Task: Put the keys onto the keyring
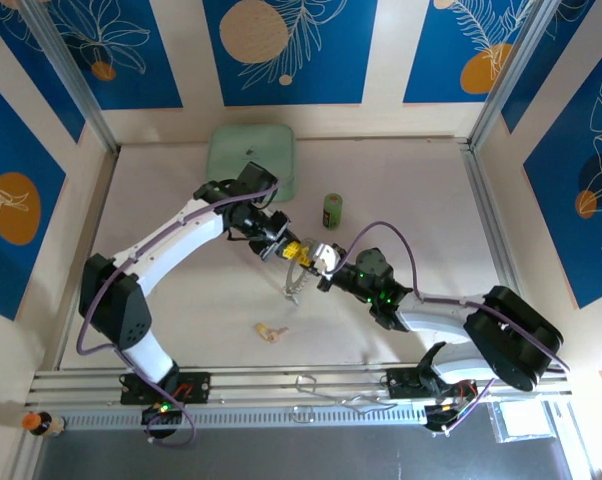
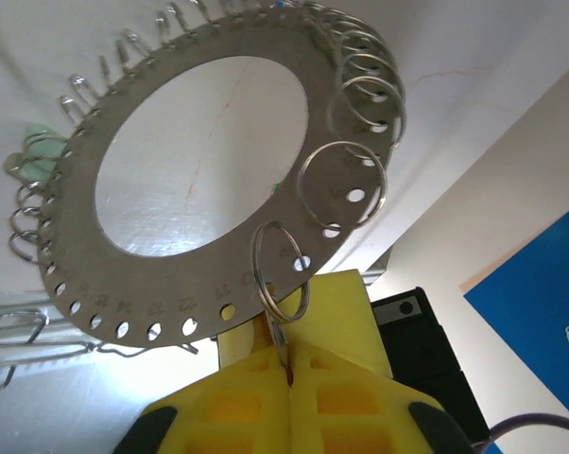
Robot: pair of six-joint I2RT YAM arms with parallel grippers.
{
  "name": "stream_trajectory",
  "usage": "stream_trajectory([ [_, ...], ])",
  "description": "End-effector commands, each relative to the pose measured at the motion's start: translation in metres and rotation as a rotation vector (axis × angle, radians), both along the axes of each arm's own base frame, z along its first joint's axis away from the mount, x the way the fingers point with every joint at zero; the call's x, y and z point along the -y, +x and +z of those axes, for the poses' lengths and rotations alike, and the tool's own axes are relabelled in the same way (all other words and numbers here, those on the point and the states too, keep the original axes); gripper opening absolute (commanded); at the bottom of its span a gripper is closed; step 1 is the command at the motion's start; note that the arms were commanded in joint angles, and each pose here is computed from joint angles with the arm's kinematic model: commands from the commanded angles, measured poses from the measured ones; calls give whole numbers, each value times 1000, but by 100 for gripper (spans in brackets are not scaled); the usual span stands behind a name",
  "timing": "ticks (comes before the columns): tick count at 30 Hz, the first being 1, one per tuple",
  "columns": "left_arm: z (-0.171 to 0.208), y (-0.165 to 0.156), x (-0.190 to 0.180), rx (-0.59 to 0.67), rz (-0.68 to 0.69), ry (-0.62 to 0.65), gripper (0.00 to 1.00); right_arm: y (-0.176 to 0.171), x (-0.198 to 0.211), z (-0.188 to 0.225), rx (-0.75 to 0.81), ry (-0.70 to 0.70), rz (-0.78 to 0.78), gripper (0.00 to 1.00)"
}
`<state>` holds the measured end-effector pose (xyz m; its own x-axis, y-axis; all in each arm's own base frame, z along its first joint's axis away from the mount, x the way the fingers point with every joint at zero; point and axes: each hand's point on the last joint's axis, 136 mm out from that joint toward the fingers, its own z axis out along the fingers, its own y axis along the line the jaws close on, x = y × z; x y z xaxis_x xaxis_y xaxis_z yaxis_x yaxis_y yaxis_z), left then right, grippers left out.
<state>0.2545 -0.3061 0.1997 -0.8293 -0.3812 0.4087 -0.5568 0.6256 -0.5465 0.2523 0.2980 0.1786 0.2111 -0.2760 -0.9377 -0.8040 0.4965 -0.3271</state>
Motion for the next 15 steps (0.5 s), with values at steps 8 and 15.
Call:
stream_trajectory([
  [8,81,77,-46,795,105,-44,46,-5,1,18,-53,63,65,0],
  [15,85,60,-61,1387,-235,78,44,-11,8,26,-187,81,152,0],
])
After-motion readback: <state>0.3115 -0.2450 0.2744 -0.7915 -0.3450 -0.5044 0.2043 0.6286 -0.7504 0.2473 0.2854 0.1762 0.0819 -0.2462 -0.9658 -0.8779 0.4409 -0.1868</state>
